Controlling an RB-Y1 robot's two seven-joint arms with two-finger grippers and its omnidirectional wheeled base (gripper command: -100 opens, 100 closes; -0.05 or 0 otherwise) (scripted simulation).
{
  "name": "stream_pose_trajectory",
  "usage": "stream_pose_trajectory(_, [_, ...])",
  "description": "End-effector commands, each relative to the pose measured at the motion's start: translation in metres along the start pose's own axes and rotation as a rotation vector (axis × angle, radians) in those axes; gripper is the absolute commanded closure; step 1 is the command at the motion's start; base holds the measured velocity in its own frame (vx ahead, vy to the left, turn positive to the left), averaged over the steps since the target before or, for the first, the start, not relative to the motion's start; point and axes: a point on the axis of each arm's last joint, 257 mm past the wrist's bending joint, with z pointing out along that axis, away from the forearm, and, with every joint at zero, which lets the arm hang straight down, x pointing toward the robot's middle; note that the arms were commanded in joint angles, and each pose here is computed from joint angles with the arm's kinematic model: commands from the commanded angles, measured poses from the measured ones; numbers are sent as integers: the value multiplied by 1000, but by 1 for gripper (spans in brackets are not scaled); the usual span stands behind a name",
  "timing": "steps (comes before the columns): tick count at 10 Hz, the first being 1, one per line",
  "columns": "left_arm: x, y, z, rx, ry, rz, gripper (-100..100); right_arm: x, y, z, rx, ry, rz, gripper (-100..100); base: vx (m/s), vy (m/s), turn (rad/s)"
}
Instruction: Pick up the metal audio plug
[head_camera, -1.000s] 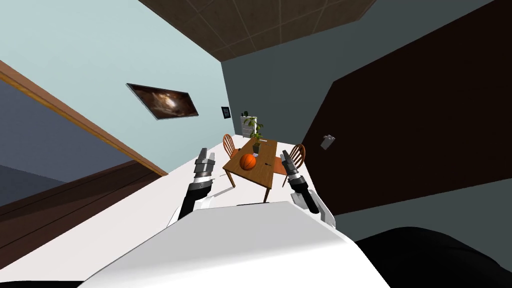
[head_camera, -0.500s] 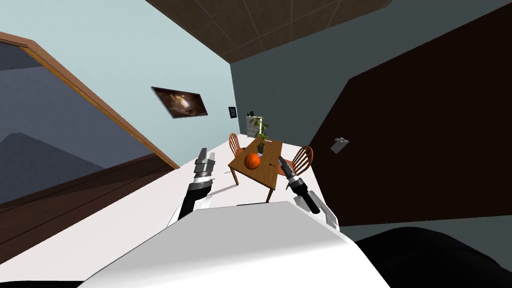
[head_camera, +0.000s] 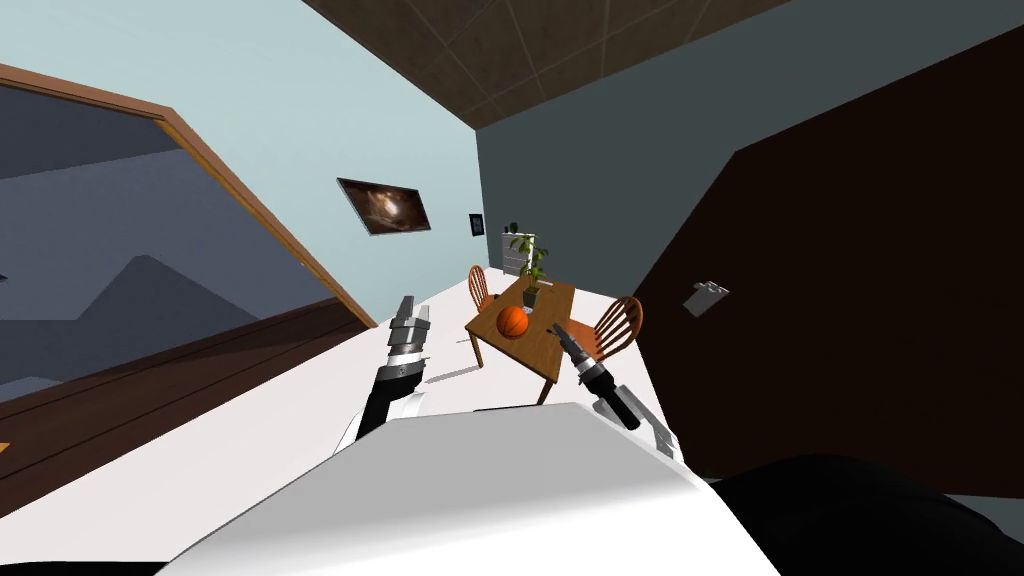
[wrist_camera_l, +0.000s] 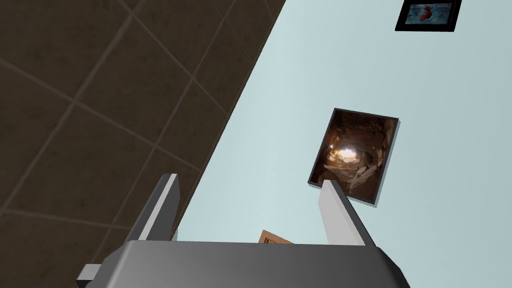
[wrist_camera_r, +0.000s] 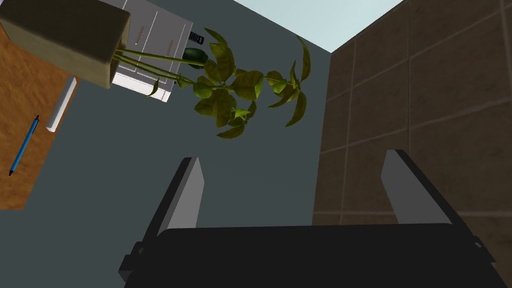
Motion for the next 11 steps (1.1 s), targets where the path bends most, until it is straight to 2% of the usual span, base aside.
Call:
stream_pose_trajectory(1, [0, 0, 0, 0, 0, 0, 0, 16, -26, -10, 59, 63, -30, -100, -4, 25, 275])
stream_pose_trajectory(2, [0, 0, 0, 0, 0, 0, 0, 16, -28, -10, 63, 64, -29, -100, -3, 16, 101])
stream_pose_trajectory(3, [0, 0, 0, 0, 0, 0, 0, 28, -44, -18, 97, 118, -59, -100, -2, 27, 226])
stream_pose_trajectory(4, [0, 0, 0, 0, 0, 0, 0, 28, -51, -21, 111, 119, -58, -100, 2, 18, 108])
stream_pose_trajectory(5, [0, 0, 0, 0, 0, 0, 0, 39, -65, -30, 138, 174, -88, -100, 2, 27, 251])
stream_pose_trajectory(6, [0, 0, 0, 0, 0, 0, 0, 40, -79, -37, 171, 178, -87, -100, 4, 14, 126])
stream_pose_trajectory(7, [0, 0, 0, 0, 0, 0, 0, 49, -92, -46, 195, 232, -119, -100, 5, 25, 272])
stream_pose_trajectory(8, [0, 0, 0, 0, 0, 0, 0, 49, -106, -55, 228, 236, -118, -100, 7, 14, 132])
stream_pose_trajectory(9, [0, 0, 0, 0, 0, 0, 0, 57, -118, -66, 252, 292, -152, -100, 11, 24, 221])
stream_pose_trajectory(10, [0, 0, 0, 0, 0, 0, 0, 57, -131, -74, 284, 296, -151, -100, 11, 17, 148])
stream_pose_trajectory(11, [0, 0, 0, 0, 0, 0, 0, 64, -144, -87, 308, 352, -186, -100, 13, 21, 264])
